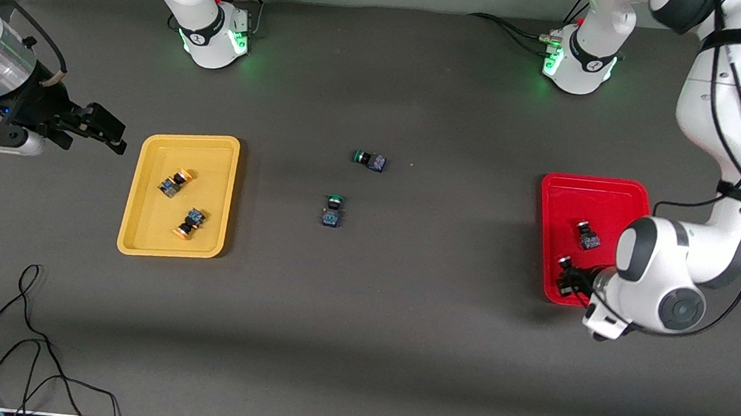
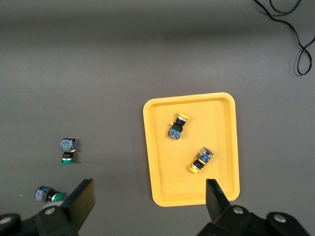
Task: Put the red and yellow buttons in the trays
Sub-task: 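Lower the red-capped button into the red tray and open the left gripper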
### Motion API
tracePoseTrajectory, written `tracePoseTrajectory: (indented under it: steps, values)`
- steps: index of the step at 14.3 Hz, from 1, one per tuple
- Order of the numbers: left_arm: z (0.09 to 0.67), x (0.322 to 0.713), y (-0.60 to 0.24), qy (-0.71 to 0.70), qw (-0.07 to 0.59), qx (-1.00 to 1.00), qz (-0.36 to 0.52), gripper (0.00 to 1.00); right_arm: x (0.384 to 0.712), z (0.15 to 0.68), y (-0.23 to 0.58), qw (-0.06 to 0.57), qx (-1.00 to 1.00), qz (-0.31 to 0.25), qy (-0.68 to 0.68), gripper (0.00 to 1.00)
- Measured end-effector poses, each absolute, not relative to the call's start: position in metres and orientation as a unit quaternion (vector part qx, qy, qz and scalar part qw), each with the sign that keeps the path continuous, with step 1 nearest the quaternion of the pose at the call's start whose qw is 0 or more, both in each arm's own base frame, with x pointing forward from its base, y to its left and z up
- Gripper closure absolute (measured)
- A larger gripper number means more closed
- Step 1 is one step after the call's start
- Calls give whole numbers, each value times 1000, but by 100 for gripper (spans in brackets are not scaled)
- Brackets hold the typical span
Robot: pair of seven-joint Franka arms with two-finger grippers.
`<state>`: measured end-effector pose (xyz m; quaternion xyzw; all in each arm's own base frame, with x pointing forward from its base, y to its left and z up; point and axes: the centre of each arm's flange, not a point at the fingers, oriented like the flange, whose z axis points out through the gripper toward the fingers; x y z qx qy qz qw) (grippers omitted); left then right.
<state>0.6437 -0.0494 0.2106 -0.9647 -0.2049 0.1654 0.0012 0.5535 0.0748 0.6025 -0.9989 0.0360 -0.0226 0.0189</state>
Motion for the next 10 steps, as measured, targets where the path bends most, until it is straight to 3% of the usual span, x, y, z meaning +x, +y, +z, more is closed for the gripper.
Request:
tracePoseTrajectory:
  steps: [4,10]
  values:
    - [201,625,-24,-209,-1,-963,173,58,554,604,74,21,-999,-26,37,0]
    - [223,630,-26,-204,-3,-965,165,1,556,609,73,24,-998,-42,39,0]
